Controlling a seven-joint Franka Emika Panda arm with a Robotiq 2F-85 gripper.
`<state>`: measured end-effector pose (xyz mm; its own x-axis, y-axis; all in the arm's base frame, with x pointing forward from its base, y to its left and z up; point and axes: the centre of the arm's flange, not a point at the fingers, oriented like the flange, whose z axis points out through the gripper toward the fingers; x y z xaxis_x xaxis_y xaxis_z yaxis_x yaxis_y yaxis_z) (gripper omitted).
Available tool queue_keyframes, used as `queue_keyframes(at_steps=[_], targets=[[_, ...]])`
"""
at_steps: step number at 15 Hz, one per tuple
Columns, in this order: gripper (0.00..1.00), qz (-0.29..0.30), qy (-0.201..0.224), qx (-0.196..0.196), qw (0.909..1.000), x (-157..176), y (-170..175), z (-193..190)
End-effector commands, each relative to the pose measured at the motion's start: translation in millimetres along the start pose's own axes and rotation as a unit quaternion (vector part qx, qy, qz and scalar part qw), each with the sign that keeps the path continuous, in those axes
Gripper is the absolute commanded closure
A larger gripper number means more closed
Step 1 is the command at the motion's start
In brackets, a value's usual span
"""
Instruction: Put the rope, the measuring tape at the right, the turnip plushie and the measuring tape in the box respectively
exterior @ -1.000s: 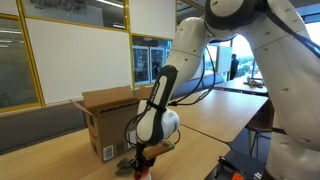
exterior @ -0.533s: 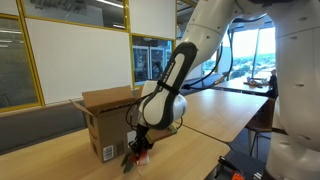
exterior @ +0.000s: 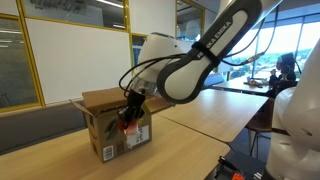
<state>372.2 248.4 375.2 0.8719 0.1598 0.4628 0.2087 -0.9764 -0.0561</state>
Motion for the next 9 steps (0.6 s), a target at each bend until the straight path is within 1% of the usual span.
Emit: queue_keyframes(at_steps=[1, 4, 5, 7, 9], targets=[[0.86, -0.013, 0.056, -0.023, 0.9981, 18, -31, -53], [0.86, -0.024, 0.096, -0.032, 0.9946, 35, -47, -76], [0.86, -0.028, 0.109, -0.037, 0.9930, 43, -49, -78], [0.86, -0.031, 0.144, -0.047, 0.9879, 56, -48, -82], [0.86, -0.034, 0.185, -0.055, 0.9806, 66, -37, -76]])
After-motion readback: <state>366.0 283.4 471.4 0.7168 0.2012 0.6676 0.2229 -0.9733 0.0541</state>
